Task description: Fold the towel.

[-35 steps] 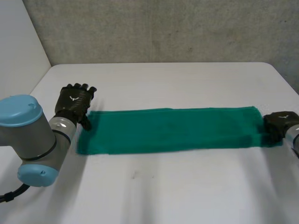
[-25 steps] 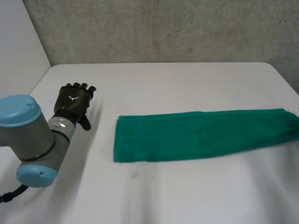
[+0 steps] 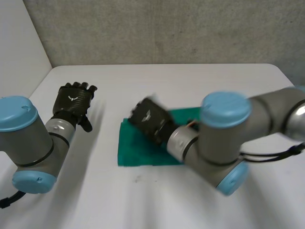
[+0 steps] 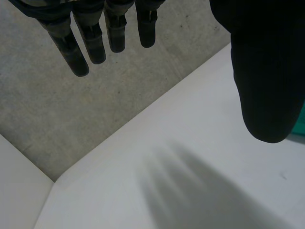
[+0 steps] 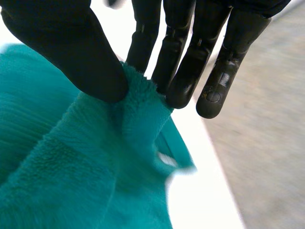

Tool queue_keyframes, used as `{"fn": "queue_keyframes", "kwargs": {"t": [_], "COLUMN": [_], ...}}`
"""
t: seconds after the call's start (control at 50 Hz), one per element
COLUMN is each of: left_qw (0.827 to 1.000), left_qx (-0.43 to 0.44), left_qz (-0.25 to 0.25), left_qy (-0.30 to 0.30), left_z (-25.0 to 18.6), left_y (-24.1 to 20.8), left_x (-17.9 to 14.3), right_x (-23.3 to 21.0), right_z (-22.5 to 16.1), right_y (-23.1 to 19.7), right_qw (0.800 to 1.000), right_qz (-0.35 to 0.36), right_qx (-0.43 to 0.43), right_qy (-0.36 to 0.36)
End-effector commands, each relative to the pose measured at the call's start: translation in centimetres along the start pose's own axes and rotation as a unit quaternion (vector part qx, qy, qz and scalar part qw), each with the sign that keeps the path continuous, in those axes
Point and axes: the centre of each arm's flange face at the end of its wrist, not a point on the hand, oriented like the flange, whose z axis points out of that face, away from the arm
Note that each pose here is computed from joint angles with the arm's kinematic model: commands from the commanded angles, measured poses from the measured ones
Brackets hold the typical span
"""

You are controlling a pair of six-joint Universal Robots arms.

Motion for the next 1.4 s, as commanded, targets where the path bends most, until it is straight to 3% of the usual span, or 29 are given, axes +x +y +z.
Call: {"fn": "queue_keyframes", "kwargs": {"t": [0.02,0.1,0.14,0.2,0.3,0.44,0.5,0.64,0.7,0.82,0.96,1.04,1.14,1.2,1.28,1.4], "left_qw": [1.0,1.0,1.0,1.0,1.0,0.999,0.999,0.999,0.999,0.999,0.998,0.996,0.99,0.986,0.979,0.974], "left_qx": [0.001,0.003,0.007,0.009,0.011,0.008,0.008,0.008,0.011,0.016,0.038,0.061,0.076,0.076,0.05,-0.022], "left_qz": [0.001,0.001,0.002,0.003,0.003,0.004,0.004,0.004,0.005,0.005,-0.017,-0.049,-0.094,-0.121,-0.155,-0.177], "left_qy": [0.011,0.013,0.019,0.025,0.029,0.031,0.034,0.037,0.04,0.042,0.049,0.052,0.073,0.088,0.121,0.142], "left_z": [-0.4,-0.4,-0.6,-0.7,-0.8,-0.9,-1.0,-1.3,-1.4,-1.6,-1.9,-2.1,-2.1,-1.8,-1.7,-1.7], "left_y": [-0.1,-0.2,-0.4,-0.5,-0.6,-0.4,-0.4,-0.5,-0.7,-1.1,-2.6,-4.3,-6.5,-7.3,-7.2,-4.7], "left_x": [0.8,0.9,1.4,1.8,2.1,2.3,2.5,2.7,2.9,3.1,3.8,4.4,5.6,6.5,8.9,10.9], "right_x": [-3.1,-1.4,2.4,4.8,5.4,6.6,7.6,10.4,10.0,4.3,-5.2,-4.5,1.3,6.1,7.9,7.4], "right_z": [0.6,0.4,-0.8,-2.4,-6.5,-9.6,-10.0,-8.8,-6.8,-3.2,-1.9,-2.0,-3.0,-4.6,-5.1,-4.7], "right_y": [2.1,2.2,2.9,4.6,8.5,13.5,14.4,13.6,10.1,1.9,0.6,0.6,0.8,1.9,2.9,4.5], "right_qw": [0.999,0.998,0.989,0.976,0.948,0.917,0.913,0.926,0.946,0.982,0.996,0.996,0.987,0.959,0.928,0.916], "right_qz": [0.016,0.034,0.082,0.131,0.225,0.265,0.264,0.212,0.184,0.138,0.068,0.063,0.128,0.242,0.332,0.367], "right_qx": [-0.027,-0.052,-0.088,-0.123,-0.191,-0.256,-0.259,-0.22,-0.173,-0.071,-0.042,-0.048,-0.064,-0.059,-0.051,-0.102], "right_qy": [-0.031,0.012,0.087,0.126,0.119,0.151,0.171,0.221,0.203,0.11,-0.044,-0.031,0.066,0.136,0.158,0.123]}}
